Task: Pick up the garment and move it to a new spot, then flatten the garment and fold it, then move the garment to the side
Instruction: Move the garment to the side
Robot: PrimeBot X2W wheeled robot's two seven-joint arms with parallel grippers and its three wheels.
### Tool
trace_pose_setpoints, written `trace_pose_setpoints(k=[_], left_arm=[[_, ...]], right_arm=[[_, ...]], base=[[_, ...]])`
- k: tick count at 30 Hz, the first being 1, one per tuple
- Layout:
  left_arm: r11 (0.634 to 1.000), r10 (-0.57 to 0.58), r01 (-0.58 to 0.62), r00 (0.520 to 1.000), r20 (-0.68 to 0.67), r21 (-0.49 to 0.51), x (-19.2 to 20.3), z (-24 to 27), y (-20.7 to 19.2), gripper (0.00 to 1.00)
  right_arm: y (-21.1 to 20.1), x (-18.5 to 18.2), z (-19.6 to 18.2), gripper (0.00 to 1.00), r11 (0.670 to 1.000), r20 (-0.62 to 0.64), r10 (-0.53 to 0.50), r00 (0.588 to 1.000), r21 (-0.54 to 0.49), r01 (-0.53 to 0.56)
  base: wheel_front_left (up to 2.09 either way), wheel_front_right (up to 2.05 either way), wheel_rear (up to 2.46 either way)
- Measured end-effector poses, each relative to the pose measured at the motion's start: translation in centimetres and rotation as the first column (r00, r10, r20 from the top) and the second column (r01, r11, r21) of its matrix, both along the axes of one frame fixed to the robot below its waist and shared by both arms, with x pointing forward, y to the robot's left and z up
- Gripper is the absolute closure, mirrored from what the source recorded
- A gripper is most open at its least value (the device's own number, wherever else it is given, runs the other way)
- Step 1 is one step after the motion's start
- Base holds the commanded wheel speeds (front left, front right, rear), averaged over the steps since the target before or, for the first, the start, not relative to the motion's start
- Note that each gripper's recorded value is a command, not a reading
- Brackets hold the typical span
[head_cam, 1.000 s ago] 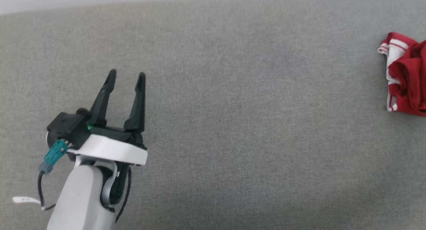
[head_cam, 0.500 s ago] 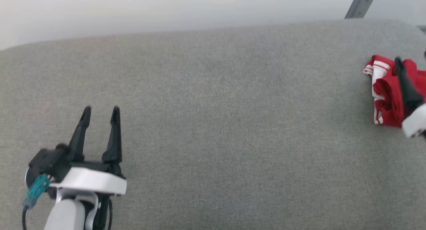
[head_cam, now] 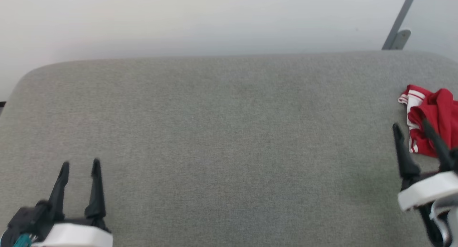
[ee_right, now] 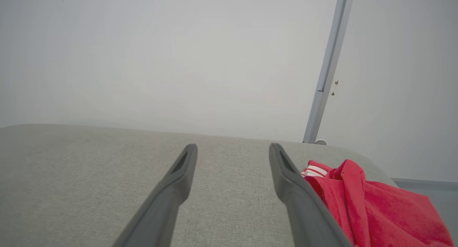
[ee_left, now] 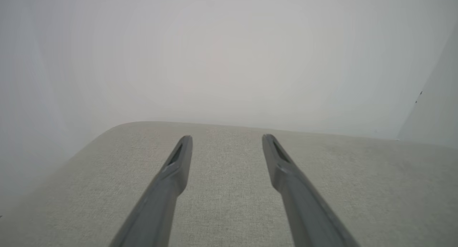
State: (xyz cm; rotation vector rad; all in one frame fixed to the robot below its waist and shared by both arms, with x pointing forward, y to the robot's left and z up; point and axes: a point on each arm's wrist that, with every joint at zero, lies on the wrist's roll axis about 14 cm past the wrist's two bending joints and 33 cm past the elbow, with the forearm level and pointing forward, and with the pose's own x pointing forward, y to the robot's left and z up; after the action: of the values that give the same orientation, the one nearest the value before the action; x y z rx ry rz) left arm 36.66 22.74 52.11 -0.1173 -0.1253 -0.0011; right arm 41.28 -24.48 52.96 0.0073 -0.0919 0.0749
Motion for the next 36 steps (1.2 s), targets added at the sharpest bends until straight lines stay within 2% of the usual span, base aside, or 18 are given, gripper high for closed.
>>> trace_pose_setpoints(k=[8,14,21,36], left_arm=[[0.993,0.116,-0.116,0.993,-0.016,-0.014,-4.0,-0.6,3.3,0.00],[0.988,0.155,-0.155,0.988,-0.025,0.004,-5.6,-0.8,4.4,0.00],[0.988,0.155,-0.155,0.987,-0.044,0.010,-6.2,-1.4,4.5,0.00],[0.993,0.118,-0.118,0.990,-0.071,-0.003,-5.9,-2.2,3.4,0.00]], right_arm=[[1.8,-2.2,-1.5,0.00,0.999,-0.022,0.004,1.000,0.048,-0.003],[2.7,-3.0,-1.6,0.00,0.995,-0.010,-0.007,1.000,0.095,0.008],[3.2,-4.2,-2.2,0.00,0.991,-0.020,-0.026,0.999,0.134,0.028],[3.2,-5.4,-2.9,0.00,0.987,-0.036,-0.047,0.998,0.152,0.052]], base=[[0.00,0.00,0.00],[0.00,0.00,0.00],[0.00,0.00,0.00],[0.00,0.00,0.00]])
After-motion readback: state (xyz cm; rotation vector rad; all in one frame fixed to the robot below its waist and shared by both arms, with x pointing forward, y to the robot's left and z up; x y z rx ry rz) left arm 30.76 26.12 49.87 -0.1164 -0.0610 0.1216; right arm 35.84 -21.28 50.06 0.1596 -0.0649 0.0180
